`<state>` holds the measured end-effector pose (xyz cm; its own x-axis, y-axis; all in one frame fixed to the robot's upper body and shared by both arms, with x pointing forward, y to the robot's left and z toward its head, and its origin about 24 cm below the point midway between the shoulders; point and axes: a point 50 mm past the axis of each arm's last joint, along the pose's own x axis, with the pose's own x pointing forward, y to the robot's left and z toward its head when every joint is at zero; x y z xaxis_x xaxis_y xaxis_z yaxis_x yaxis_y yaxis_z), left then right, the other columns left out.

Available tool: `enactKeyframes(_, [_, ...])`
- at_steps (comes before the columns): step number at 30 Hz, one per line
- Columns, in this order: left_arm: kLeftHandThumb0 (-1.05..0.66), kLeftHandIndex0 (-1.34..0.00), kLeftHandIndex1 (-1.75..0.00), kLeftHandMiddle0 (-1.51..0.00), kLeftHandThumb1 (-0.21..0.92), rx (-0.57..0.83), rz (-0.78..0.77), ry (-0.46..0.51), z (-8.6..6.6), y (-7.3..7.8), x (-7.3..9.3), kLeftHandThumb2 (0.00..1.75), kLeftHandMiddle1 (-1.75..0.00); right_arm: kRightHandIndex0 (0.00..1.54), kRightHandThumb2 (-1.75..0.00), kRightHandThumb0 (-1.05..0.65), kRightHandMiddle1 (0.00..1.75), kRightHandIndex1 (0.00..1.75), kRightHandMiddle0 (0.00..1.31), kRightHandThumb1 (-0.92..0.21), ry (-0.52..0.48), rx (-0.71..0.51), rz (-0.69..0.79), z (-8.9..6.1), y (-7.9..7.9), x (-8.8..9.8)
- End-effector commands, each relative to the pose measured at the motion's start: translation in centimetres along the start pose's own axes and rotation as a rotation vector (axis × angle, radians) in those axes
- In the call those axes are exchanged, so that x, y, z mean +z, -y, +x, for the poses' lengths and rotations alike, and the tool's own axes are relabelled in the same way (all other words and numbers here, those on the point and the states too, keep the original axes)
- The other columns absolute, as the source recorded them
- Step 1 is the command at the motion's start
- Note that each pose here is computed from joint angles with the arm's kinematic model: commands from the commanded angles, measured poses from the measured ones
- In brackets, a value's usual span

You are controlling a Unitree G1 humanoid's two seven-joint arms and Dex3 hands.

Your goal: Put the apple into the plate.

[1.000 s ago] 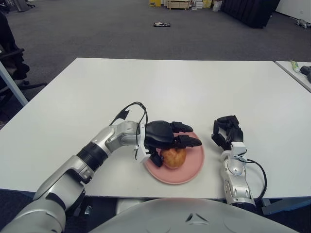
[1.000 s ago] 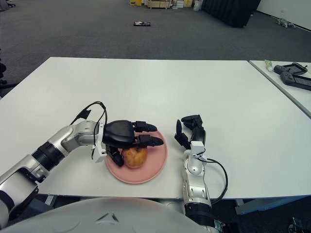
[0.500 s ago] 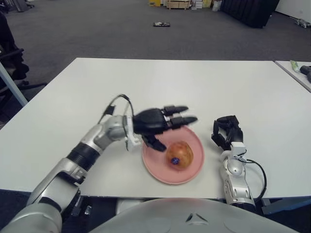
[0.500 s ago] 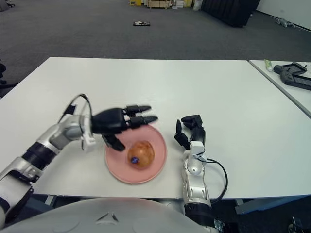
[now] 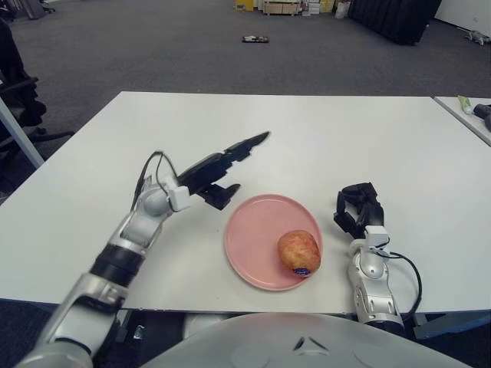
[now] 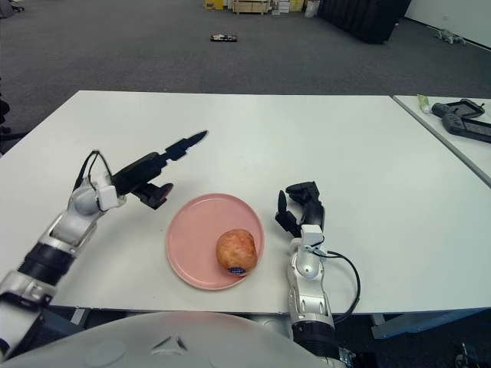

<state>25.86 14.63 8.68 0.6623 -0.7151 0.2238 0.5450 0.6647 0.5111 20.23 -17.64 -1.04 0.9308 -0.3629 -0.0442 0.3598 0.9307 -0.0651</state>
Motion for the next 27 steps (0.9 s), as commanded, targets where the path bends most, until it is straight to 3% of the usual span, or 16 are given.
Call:
enactKeyframes(1, [-1.05,0.0,0.0,0.0,0.92,0.151,-0.084,-0.002,-0.6,-0.7,-0.3,1.08,0.0,0.57,-0.86,-0.38,1.75,1.29,0.33,-0.69,-0.062,-0.002,-0.012,-0.2,0.2,-1.1])
enactKeyframes(5, [-1.05,0.0,0.0,0.0,0.92,0.271,-0.154,-0.006,-2.0,-0.2,0.2,1.1,0.0,0.57,-0.85,-0.38,1.75,1.29,0.33,-0.69,-0.065,-0.001,-0.019,-0.2,0.2,-1.1])
enactKeyframes(14, [-1.04,0.0,0.0,-0.01,0.92,0.544,-0.508,-0.039,-2.8,0.8,-1.4,1.11,0.0,0.56,-0.86,-0.38,1.75,1.29,0.34,-0.68,-0.066,0.002,-0.02,0.0,0.3,-1.0])
enactKeyframes(18, [-0.99,-0.01,-0.01,-0.08,0.92,0.664,-0.55,-0.098,-3.8,1.9,-2.5,1.07,-0.05,0.56,-0.86,-0.38,1.75,1.29,0.34,-0.68,-0.065,0.004,-0.018,0.0,0.3,-1.0])
enactKeyframes(19, [-0.96,-0.01,-0.14,-0.11,0.92,0.694,-0.551,-0.126,-4.2,2.3,-3.1,1.06,-0.16,0.56,-0.86,-0.38,1.75,1.29,0.34,-0.68,-0.066,0.004,-0.018,0.0,0.3,-1.0])
enactKeyframes(21, [-0.9,0.0,-0.59,-0.1,0.92,0.75,-0.54,-0.183,-5.1,3.0,-4.2,1.01,-0.64,0.56,-0.86,-0.38,1.75,1.29,0.33,-0.68,-0.064,0.007,-0.017,0.1,0.3,-1.0])
enactKeyframes(22, [-0.88,0.0,-0.75,-0.1,0.92,0.771,-0.531,-0.206,-5.4,3.3,-4.6,1.0,-0.79,0.56,-0.86,-0.38,1.75,1.29,0.33,-0.68,-0.063,0.008,-0.017,0.1,0.3,-1.0])
enactKeyframes(25, [-0.8,-0.02,-1.26,-0.19,0.92,0.825,-0.511,-0.26,-5.9,4.2,-5.6,0.98,-1.13,0.57,-0.86,-0.38,1.75,1.29,0.33,-0.68,-0.06,0.007,-0.016,0.1,0.1,-0.9])
enactKeyframes(27, [-0.76,-0.06,-1.47,-0.24,0.92,0.855,-0.497,-0.276,-5.9,4.6,-5.8,0.97,-1.28,0.58,-0.86,-0.38,1.75,1.29,0.34,-0.68,-0.062,0.006,-0.016,0.1,0.0,-0.9])
